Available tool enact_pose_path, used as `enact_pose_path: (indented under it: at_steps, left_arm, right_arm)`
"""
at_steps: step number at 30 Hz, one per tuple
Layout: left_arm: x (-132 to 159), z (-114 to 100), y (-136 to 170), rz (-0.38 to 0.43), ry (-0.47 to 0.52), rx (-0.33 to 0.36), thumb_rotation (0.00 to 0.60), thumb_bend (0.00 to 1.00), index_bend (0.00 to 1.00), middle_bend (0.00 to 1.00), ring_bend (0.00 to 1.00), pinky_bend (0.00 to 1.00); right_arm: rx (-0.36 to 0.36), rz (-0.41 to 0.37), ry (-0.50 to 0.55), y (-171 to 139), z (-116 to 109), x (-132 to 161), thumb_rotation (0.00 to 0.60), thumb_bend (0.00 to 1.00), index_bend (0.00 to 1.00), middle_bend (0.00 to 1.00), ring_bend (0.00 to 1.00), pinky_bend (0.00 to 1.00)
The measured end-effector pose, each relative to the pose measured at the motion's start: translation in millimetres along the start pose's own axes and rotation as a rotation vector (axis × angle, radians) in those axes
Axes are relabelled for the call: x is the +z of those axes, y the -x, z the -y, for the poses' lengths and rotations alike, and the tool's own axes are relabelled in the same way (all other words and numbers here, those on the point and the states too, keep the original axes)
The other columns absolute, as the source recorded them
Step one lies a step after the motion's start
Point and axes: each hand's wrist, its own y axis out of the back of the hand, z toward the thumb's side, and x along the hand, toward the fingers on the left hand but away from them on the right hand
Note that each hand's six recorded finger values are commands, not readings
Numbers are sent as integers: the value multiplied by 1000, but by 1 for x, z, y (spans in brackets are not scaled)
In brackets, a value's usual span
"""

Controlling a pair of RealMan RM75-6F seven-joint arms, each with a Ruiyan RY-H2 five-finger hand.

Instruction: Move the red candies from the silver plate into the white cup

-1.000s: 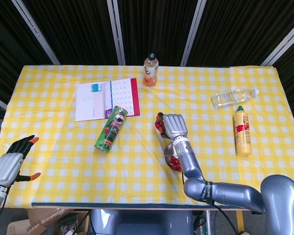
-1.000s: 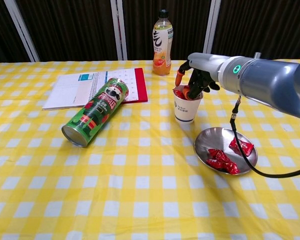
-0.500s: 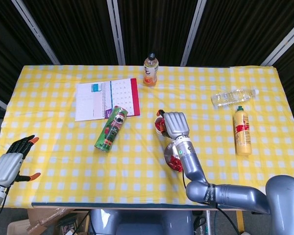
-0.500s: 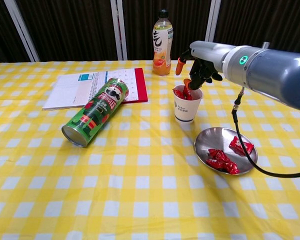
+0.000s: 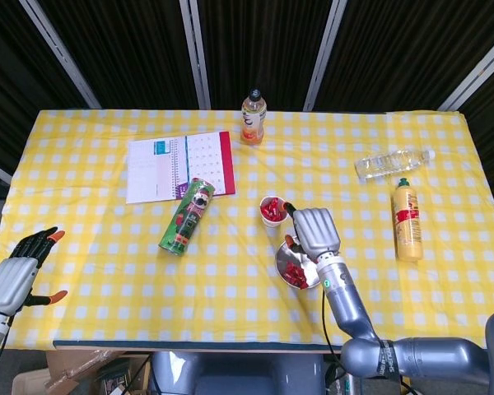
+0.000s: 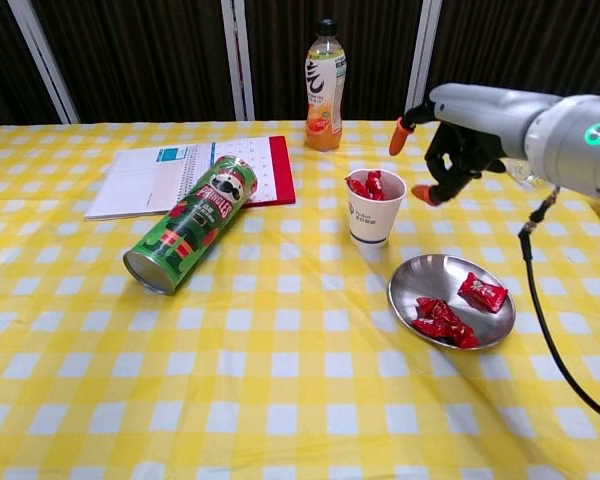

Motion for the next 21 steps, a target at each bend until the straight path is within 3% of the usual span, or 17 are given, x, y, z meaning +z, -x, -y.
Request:
enact_pose_path:
  at_steps: [4,11,15,21]
  left_arm:
    - [0,-1,1,3,-3,7,600,28,0,0,0,0]
    - [0,-1,3,14,-8,12,600,28,0,0,0,0]
    - [0,-1,4,21,-12,14,600,28,0,0,0,0]
    - [-1,-1,5,20,-6,13,600,28,0,0,0,0]
  right_arm:
    - [43,15,-27,-20,17,-14,600,237,233,764,789,849]
    - [83,18,-83,-42,43,-28,600,237,236,764,789,849]
    - [95,21,-92,-47,55,-30,600,235,293,764,789,849]
    - [115,30,-98,-49,70,-29,600,235,294,781,807,849]
